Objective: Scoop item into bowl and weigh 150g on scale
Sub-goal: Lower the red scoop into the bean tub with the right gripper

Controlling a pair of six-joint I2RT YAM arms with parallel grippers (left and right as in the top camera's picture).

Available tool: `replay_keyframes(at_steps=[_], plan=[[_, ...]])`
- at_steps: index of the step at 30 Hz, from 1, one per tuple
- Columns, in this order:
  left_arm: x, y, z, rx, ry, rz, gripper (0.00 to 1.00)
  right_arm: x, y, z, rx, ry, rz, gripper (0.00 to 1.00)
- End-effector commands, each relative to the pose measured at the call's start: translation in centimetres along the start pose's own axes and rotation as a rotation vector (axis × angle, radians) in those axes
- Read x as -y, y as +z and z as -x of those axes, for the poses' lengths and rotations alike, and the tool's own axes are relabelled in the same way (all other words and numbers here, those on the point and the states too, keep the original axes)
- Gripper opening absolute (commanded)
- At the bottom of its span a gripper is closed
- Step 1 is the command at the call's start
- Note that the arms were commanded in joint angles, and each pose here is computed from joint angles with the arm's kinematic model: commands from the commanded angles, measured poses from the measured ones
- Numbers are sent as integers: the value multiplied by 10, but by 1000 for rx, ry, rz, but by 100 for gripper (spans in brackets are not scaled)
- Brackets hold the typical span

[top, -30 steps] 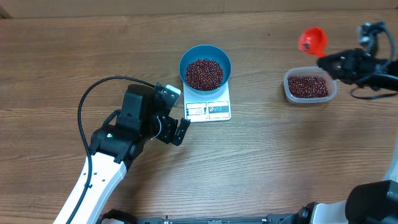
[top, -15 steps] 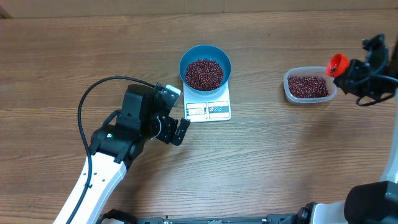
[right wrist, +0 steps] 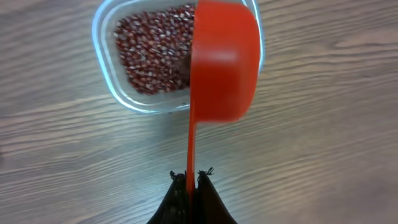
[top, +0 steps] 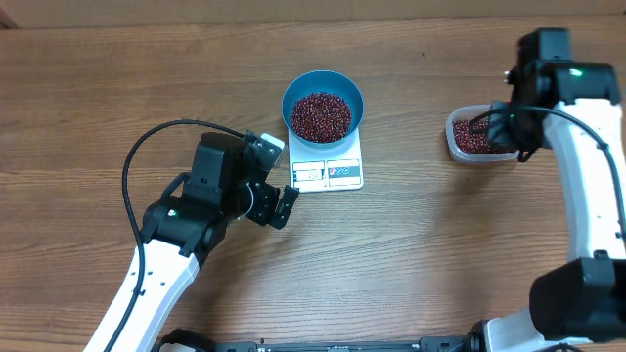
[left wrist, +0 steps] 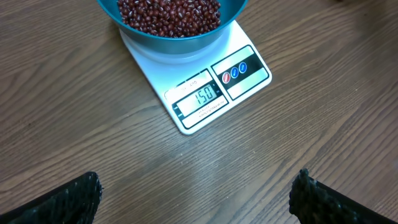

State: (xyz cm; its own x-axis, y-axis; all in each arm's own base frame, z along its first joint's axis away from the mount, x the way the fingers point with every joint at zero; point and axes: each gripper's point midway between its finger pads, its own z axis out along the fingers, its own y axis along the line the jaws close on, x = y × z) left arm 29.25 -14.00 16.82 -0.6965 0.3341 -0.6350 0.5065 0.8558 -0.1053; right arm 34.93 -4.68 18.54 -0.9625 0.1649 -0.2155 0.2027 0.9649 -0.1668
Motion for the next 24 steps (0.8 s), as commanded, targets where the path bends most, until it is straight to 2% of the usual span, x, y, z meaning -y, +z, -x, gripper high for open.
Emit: replay_keyframes(at_steps=[1, 13, 24], plan=[[-2, 1, -2, -3, 19, 6, 100, 11, -5, 9, 36, 22, -116, 4], [-2, 1, -2, -2, 19, 5, 99, 8, -5, 10, 43, 33, -115, 4], [-2, 1, -2, -3, 19, 6, 100, -7, -5, 11, 45, 39, -30, 4]])
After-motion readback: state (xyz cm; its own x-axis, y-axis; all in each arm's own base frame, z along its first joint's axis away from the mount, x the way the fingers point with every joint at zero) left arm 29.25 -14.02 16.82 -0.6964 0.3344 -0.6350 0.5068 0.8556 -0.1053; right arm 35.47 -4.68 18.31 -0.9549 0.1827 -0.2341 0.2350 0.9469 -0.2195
